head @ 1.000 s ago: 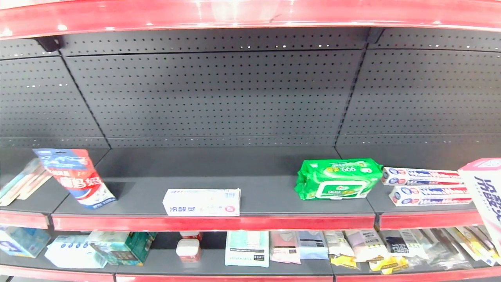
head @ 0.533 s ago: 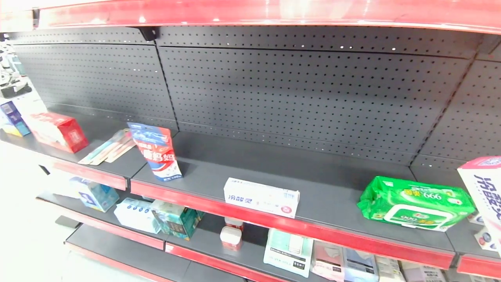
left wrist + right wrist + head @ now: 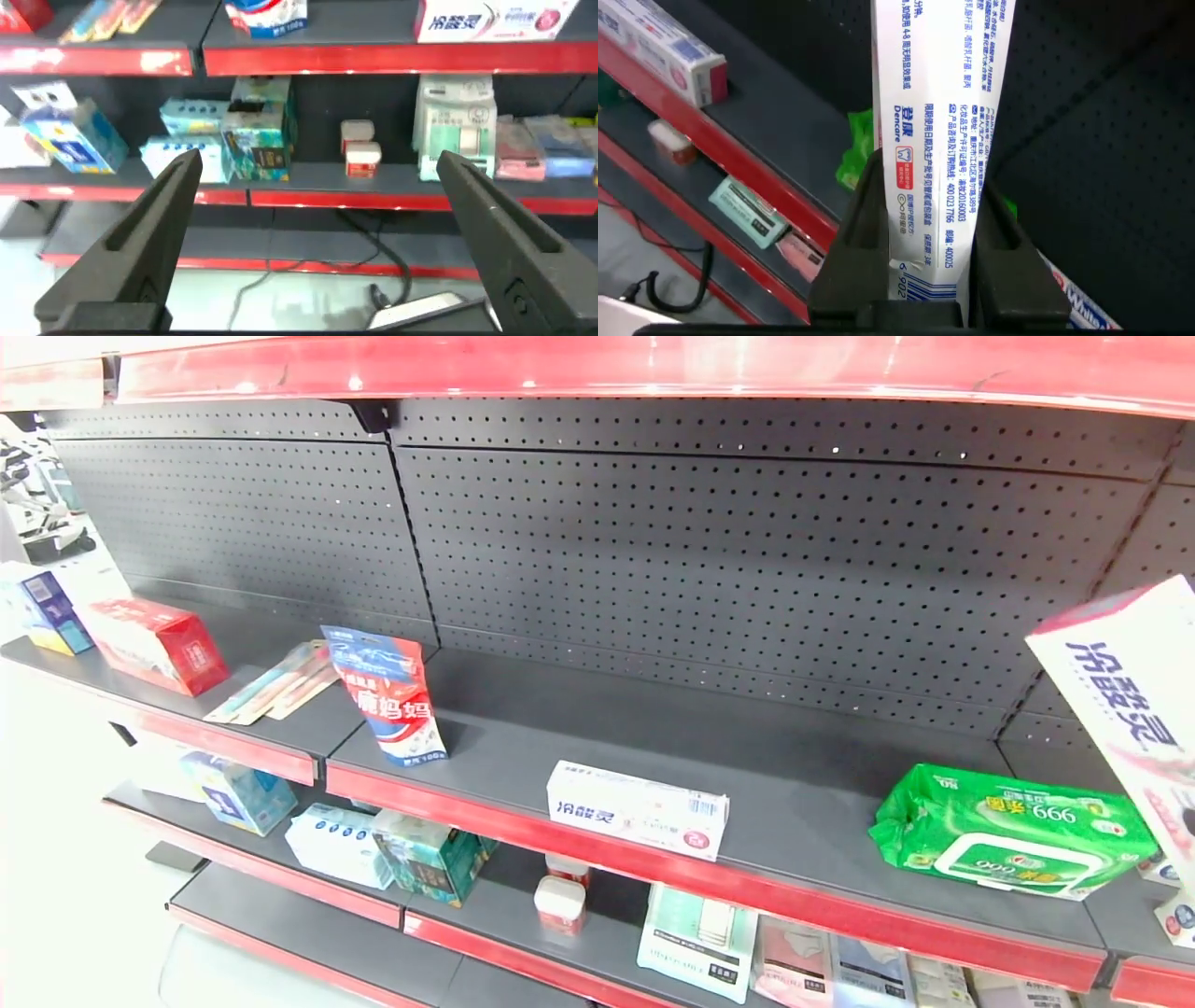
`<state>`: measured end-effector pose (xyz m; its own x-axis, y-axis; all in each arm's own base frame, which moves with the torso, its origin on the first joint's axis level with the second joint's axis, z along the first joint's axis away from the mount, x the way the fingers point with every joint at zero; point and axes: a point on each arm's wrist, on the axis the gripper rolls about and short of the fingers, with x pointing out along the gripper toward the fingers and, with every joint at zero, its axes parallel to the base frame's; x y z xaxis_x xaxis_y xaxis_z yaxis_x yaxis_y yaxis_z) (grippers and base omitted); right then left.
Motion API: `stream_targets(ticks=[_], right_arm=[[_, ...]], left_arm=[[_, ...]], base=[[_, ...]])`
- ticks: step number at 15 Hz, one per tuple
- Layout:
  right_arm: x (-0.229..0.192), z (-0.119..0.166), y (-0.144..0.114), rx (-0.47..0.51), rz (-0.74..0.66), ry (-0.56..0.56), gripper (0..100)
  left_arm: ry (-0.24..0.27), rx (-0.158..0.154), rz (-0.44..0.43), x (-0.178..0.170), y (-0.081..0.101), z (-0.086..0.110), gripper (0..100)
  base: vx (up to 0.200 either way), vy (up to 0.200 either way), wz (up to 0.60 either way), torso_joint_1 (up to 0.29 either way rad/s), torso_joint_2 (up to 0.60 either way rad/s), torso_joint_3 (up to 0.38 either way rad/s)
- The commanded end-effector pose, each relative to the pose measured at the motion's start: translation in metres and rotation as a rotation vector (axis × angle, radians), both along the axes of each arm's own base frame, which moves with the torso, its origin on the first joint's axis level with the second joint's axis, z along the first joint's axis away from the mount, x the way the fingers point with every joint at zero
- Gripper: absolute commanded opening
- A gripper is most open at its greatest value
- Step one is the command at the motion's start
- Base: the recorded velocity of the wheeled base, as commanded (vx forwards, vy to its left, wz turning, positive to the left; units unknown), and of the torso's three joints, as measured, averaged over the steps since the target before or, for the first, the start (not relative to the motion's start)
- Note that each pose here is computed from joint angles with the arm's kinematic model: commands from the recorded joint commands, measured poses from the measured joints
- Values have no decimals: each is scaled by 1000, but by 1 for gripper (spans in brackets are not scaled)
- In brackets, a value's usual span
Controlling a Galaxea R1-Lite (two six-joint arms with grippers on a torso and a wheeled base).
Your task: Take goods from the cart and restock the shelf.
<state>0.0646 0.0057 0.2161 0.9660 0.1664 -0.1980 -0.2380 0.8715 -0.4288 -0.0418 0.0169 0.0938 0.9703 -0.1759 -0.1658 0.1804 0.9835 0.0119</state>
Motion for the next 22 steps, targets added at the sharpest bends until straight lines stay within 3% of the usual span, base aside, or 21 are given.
stream_targets(ticks=[1, 3, 7, 8, 9, 10, 11, 12, 14, 15, 16, 19, 22], right_arm=[[46, 16, 8, -12, 56, 91, 0], [49, 11, 12, -12, 87, 117, 0], [49, 8, 14, -12, 106, 129, 0], [48, 8, 14, -10, 104, 127, 0], [47, 8, 14, -11, 103, 124, 0], [47, 8, 14, -9, 102, 123, 0], [48, 9, 14, -10, 104, 121, 0], [49, 10, 14, -8, 104, 120, 0], [53, 11, 15, -15, 110, 126, 0], [55, 10, 16, -18, 117, 133, 0], [58, 10, 18, -21, 130, 142, 0], [66, 8, 29, -30, 195, 173, 0], [78, 5, 39, -43, 245, 213, 0]], left_arm=[[10, -6, 66, 2, 1, -3, 100], [8, 0, 102, 1, 2, -2, 100], [99, 33, 169, 9, -3, 2, 100], [138, 39, 269, 12, -7, 4, 100], [142, 35, 348, 11, -9, 3, 100], [120, 26, 403, 9, -12, 2, 100], [49, 2, 373, 2, -13, -1, 100], [11, -13, 275, -1, -15, -4, 100], [-157, -34, 236, 16, -16, -13, 100], [-202, -31, 221, 19, -16, -15, 100], [-153, -24, 217, 19, -16, -19, 100], [-167, -46, 215, 19, -16, -18, 100], [-167, -41, 215, 19, -16, -18, 100]], base=[[0, 0, 0, 0, 0, 0], [0, 0, 0, 0, 0, 0], [0, 0, 0, 0, 0, 0], [0, 0, 0, 0, 0, 0], [0, 0, 0, 0, 0, 0], [0, 0, 0, 0, 0, 0], [0, 0, 0, 0, 0, 0], [0, 0, 0, 0, 0, 0], [0, 0, 0, 0, 0, 0], [0, 0, 0, 0, 0, 0], [0, 0, 0, 0, 0, 0], [0, 0, 0, 0, 0, 0], [0, 0, 0, 0, 0, 0]])
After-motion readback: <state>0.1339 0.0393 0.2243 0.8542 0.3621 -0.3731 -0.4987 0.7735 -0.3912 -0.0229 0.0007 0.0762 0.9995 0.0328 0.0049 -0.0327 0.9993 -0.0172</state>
